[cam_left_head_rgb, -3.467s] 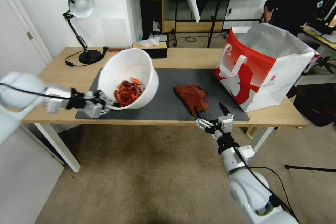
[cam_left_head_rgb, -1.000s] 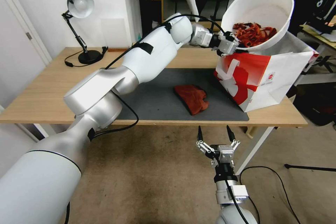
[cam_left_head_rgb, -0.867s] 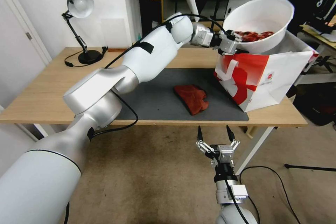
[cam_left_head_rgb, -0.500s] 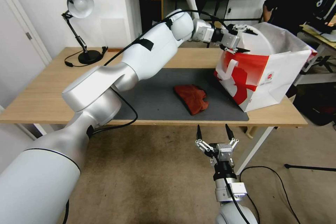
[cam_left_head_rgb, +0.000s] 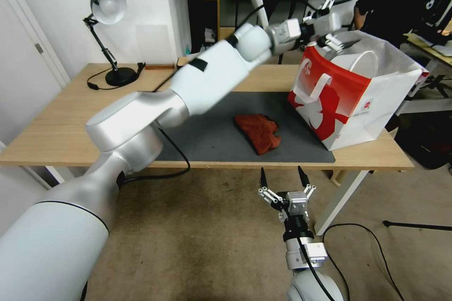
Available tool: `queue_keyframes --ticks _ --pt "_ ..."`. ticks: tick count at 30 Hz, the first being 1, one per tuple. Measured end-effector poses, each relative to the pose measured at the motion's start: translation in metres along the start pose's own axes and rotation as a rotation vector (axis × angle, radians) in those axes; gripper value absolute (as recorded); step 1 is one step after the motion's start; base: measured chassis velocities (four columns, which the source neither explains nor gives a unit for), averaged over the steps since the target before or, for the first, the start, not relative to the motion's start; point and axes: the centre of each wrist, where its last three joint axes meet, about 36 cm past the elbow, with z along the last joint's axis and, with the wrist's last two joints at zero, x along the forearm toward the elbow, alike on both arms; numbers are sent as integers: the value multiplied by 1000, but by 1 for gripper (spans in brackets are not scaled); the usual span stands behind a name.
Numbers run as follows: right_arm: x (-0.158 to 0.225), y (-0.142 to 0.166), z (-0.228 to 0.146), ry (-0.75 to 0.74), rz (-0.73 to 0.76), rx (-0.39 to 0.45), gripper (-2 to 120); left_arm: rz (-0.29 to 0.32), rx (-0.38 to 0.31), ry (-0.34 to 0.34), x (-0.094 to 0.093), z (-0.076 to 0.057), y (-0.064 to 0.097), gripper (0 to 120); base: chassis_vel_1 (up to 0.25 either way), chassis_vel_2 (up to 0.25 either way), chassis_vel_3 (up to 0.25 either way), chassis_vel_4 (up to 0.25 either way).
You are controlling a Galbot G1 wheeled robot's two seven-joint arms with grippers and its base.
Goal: Sweep shrimp from table into container with towel, then put container into takeout bag.
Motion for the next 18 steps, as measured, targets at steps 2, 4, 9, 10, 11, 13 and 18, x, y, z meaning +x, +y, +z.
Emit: queue_keyframes --ticks 2,4,9,10,11,13,18 --pt "0 0 0 0 0 0 100 -6 7 1 0 0 -1 100 0 0 0 0" --pt "0 0 0 1 -3 0 100 -84 110 13 -8 -7 -14 100 0 0 0 0" --pt "0 0 0 1 -7 0 100 -184 233 42 -18 -18 -32 100 0 0 0 0" --pt "0 0 0 0 -10 -1 100 -232 303 67 -22 -26 -42 100 0 0 0 0" --pt "0 1 0 0 -13 -2 100 -269 367 94 -21 -32 -50 100 0 0 0 0" --pt "0 0 0 0 -14 -2 100 -308 438 137 -13 -37 -57 100 0 0 0 0" --pt "3 0 1 9 -21 0 100 -416 610 293 50 -37 -83 100 0 0 0 0"
